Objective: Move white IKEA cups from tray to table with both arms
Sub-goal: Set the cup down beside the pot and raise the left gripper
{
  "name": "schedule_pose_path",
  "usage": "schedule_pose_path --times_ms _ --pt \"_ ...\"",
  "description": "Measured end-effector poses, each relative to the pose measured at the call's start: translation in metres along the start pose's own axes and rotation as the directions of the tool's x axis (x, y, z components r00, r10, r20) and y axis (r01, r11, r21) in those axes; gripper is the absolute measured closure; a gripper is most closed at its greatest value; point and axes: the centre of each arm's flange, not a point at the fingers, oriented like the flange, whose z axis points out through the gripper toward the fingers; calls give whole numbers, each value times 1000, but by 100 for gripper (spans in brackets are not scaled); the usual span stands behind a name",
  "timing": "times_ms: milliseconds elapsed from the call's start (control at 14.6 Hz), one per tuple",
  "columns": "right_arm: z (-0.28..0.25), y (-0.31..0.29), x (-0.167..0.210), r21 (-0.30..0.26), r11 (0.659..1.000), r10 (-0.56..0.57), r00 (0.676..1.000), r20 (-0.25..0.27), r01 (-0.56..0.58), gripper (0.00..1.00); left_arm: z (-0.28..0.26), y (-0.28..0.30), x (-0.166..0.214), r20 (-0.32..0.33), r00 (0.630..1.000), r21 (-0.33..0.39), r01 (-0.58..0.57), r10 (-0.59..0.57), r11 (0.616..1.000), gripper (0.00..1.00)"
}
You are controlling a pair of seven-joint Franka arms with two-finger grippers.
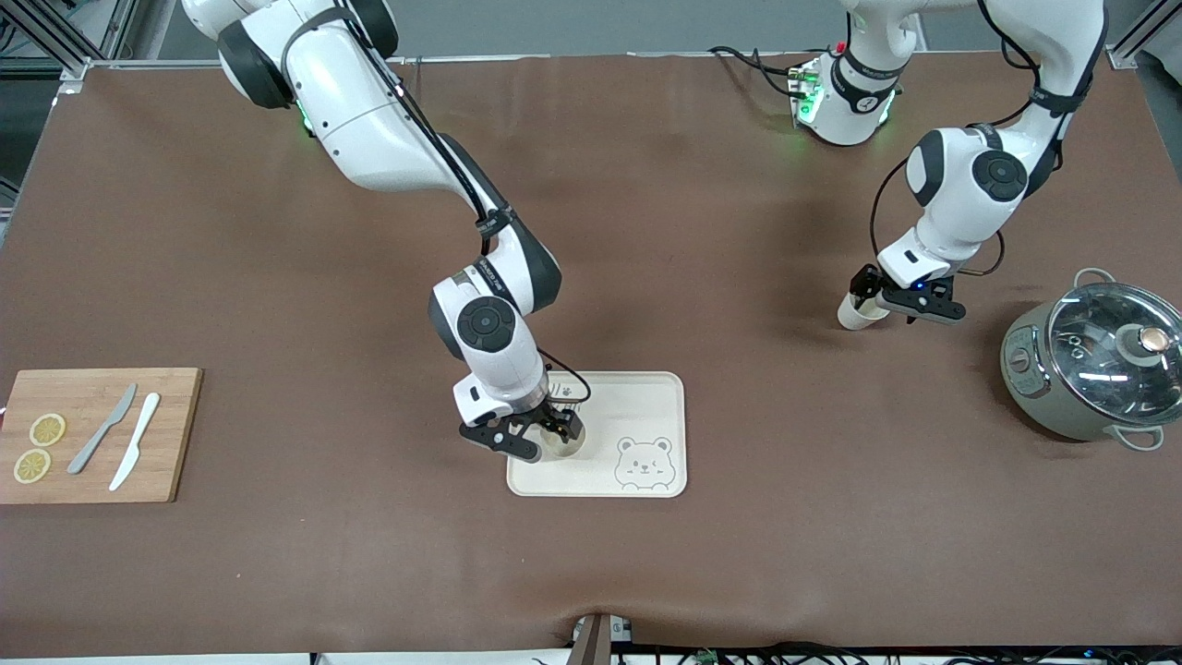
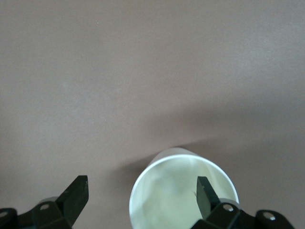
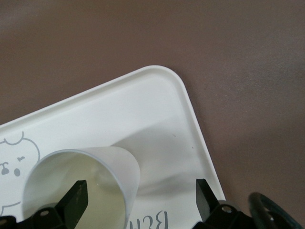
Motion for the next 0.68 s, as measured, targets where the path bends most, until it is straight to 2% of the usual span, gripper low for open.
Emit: schedule_pose_path --times_ms 137,205,342,411,479,685 --pt "0 0 0 0 1000 0 1000 0 0 0 -22 -1 1 38 999 -6 5 -5 1000 0" --pt "0 0 0 1 1000 0 1000 -1 0 6 -36 -2 2 61 998 -10 10 -10 1000 0" --pt "-1 -1 0 4 1000 -1 1000 -2 1 26 -66 -2 5 105 994 -17 19 -17 1000 0" --pt "-1 -2 -1 4 1000 -2 1000 -3 2 26 -82 -3 9 119 993 -20 21 -19 1000 0" --pt "-1 -2 -1 5 1000 -2 1000 -3 2 32 -99 -5 14 127 992 -21 24 -22 999 0" --pt "-2 -3 -1 8 1000 -2 1000 -6 2 65 -149 -22 41 116 987 -13 115 -113 993 0"
